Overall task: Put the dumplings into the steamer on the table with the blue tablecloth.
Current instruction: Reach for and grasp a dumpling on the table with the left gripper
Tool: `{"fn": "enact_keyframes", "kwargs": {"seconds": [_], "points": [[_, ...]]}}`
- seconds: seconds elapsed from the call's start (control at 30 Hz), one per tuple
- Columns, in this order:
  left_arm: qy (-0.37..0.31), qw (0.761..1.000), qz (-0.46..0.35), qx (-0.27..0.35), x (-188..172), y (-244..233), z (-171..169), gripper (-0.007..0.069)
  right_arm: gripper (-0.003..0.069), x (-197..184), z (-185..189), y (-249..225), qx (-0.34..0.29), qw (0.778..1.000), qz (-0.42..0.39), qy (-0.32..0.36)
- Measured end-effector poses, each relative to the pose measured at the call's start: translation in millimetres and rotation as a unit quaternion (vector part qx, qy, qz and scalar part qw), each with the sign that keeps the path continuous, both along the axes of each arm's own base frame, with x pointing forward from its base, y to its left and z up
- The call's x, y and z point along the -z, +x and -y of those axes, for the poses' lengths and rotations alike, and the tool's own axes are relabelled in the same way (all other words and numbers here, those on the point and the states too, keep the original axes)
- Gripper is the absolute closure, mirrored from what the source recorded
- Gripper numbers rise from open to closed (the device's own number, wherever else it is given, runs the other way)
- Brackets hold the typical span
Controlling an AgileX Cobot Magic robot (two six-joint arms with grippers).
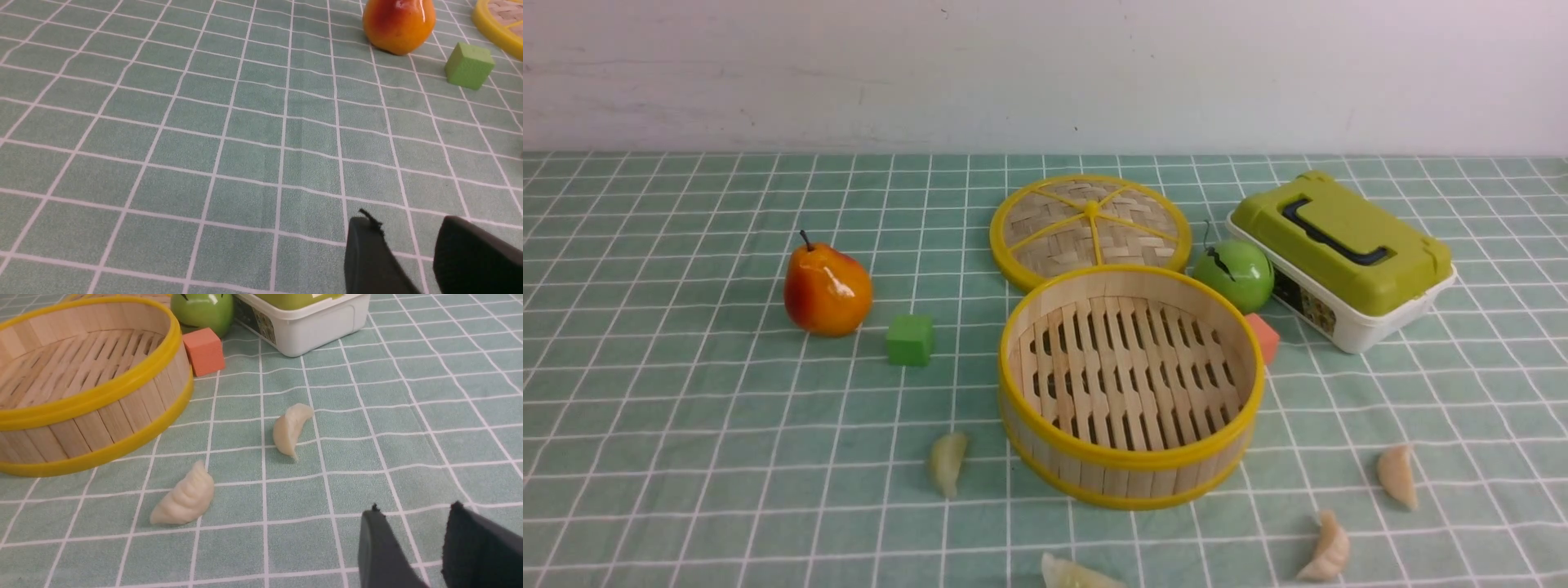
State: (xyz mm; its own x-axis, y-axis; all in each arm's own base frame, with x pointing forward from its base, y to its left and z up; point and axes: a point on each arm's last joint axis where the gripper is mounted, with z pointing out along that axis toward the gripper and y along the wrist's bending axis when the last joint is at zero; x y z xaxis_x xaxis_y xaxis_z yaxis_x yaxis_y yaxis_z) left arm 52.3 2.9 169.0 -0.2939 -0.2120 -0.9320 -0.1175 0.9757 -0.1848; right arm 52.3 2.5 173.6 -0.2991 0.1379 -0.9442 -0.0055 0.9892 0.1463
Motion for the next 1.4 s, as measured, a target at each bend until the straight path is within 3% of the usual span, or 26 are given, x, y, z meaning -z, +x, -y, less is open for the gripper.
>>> {"fn": "enact_keyframes", "kwargs": {"seconds": [0.8, 0.9, 0.97, 1.0, 1.03, 1.1, 1.13, 1.2, 1.23, 1.27, 1.4], "points": [[0.01, 1.0, 0.011, -0.001, -2.0, 0.6, -0.7, 0.0388, 0.0419, 0.0, 0.0, 0.0, 0.0, 1.0, 0.0, 0.0], [-0.019, 0.999, 0.038, -0.005, -6.4, 1.9, 0.1, 0.0388, 0.0419, 0.0, -0.2, 0.0, 0.0, 1.0, 0.0, 0.004], [-0.126, 0.989, 0.075, -0.017, -12.3, 3.2, 2.7, 0.0388, 0.0419, 0.0, -2.0, -0.1, 0.002, 0.999, -0.002, 0.042], [-0.223, 0.97, 0.095, -0.028, -15.9, 3.8, 4.3, 0.0388, 0.0419, -0.1, -3.6, -0.2, 0.004, 0.997, -0.005, 0.08], [-0.26, 0.96, 0.1, -0.032, -17.0, 4.0, 4.8, 0.0388, 0.0419, -0.2, -4.4, -0.3, 0.005, 0.995, -0.006, 0.098], [-0.485, 0.865, 0.118, -0.058, -22.5, 4.5, 7.2, 0.0388, 0.0419, -1.3, -11.2, -0.9, 0.015, 0.966, -0.023, 0.255], [-0.562, 0.816, 0.118, -0.067, -24.2, 4.5, 7.9, 0.0388, 0.0419, -1.5, -14.2, -1.3, 0.019, 0.946, -0.033, 0.321], [-0.671, 0.728, 0.116, -0.079, -26.7, 4.6, 8.5, 0.0388, 0.0419, -2.2, -18.9, -1.9, 0.026, 0.903, -0.052, 0.427], [-0.701, 0.699, 0.114, -0.082, -27.5, 4.6, 8.6, 0.0388, 0.0419, -2.6, -21.0, -2.2, 0.029, 0.878, -0.061, 0.473], [-0.718, 0.682, 0.114, -0.083, -28.1, 4.6, 8.5, 0.0388, 0.0419, -3.3, -22.8, -2.3, 0.031, 0.854, -0.068, 0.514], [-0.713, 0.686, 0.119, -0.081, -28.8, 4.6, 8.2, 0.0388, 0.0419, -4.8, -24.4, -2.4, 0.032, 0.832, -0.073, 0.55]]}}
